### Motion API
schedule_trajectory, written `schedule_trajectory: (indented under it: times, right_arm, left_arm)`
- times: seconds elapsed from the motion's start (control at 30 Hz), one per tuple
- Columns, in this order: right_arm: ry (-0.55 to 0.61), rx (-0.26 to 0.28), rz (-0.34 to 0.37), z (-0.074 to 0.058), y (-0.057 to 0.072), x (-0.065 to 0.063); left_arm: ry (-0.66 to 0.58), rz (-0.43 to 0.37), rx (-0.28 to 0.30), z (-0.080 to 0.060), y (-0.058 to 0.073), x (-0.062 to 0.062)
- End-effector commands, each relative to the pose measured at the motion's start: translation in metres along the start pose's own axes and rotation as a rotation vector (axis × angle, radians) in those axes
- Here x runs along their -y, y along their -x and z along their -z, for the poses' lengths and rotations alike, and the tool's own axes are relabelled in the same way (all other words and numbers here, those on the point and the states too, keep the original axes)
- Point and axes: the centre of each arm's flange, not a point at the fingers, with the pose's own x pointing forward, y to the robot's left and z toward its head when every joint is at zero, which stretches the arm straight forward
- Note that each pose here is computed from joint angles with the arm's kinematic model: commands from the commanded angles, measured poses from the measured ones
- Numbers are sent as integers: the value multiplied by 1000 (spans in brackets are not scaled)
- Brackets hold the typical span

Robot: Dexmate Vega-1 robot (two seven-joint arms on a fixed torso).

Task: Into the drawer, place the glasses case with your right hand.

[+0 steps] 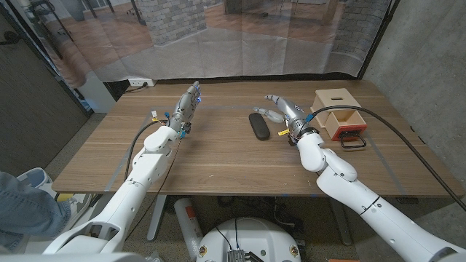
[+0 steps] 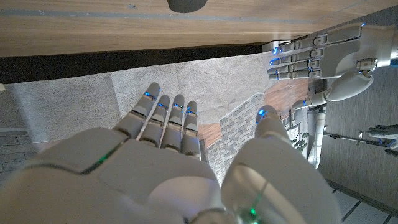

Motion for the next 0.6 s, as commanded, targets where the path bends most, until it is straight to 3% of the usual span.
schedule_trajectory:
  times: [0.03,0.6]
  right_arm:
    - [79,-4,-7,-9,0,-10]
    - [194,-9,-27,-17,4,-20]
  left_arm:
    - [-1,-1,6,-3,0,-3]
    - [-3,4,11,-6,0,-2]
